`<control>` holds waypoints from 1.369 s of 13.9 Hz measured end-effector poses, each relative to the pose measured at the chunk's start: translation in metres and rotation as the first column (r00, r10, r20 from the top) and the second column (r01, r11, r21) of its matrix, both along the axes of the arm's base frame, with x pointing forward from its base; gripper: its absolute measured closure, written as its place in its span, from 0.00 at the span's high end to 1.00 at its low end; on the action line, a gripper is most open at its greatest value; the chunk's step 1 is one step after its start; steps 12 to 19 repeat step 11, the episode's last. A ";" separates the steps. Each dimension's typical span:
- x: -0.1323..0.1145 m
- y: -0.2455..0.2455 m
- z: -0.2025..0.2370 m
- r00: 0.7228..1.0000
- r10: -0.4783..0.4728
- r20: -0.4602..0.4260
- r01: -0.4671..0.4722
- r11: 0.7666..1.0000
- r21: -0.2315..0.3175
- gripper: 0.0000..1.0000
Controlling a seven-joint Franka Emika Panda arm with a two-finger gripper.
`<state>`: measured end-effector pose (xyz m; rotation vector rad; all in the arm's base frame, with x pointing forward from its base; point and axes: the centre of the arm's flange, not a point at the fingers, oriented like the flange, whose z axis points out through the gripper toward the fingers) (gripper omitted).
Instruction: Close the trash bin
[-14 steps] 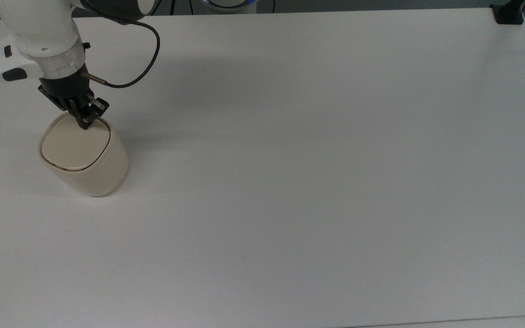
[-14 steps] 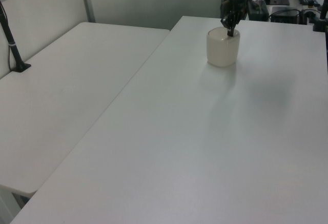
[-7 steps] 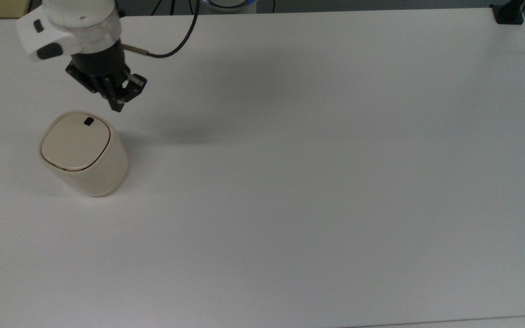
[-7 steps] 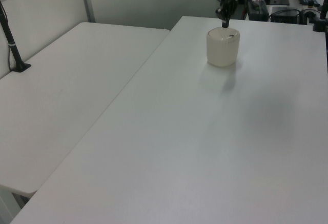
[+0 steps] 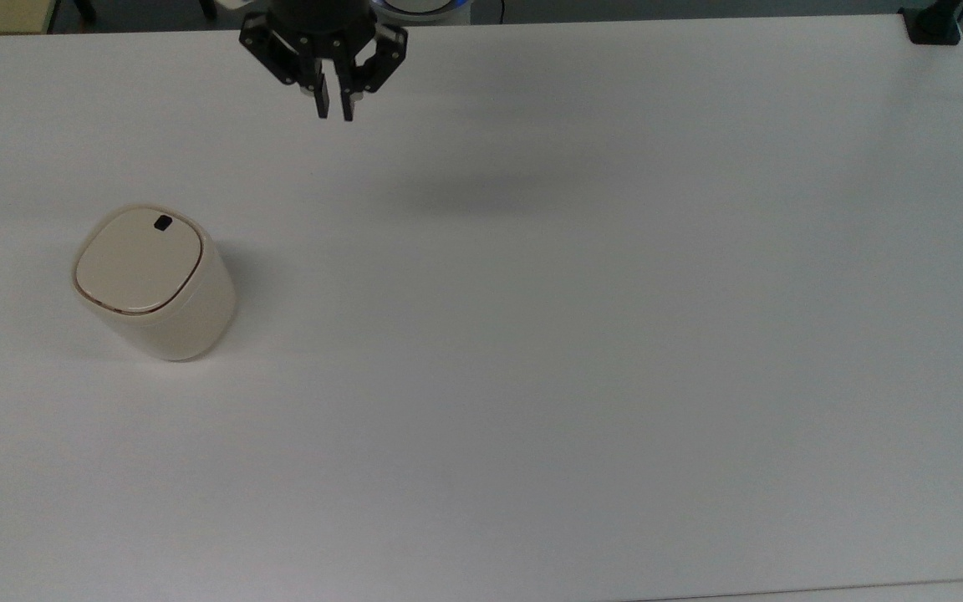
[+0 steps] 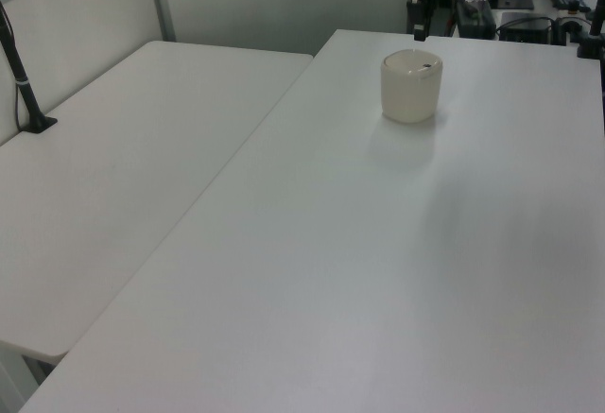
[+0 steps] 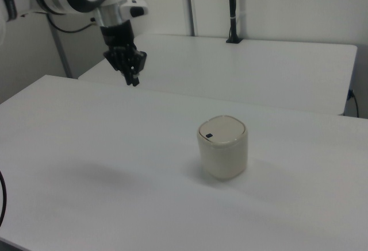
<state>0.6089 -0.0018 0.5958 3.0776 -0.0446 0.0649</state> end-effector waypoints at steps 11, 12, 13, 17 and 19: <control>-0.031 0.014 0.016 0.998 0.030 -0.061 -0.030 1.000 0.007 1.00; -0.031 0.014 0.016 0.998 0.030 -0.061 -0.030 1.000 0.007 1.00; -0.031 0.014 0.016 0.998 0.030 -0.061 -0.030 1.000 0.007 1.00; -0.031 0.014 0.016 0.998 0.030 -0.061 -0.030 1.000 0.007 1.00; -0.031 0.014 0.016 0.998 0.030 -0.061 -0.030 1.000 0.007 1.00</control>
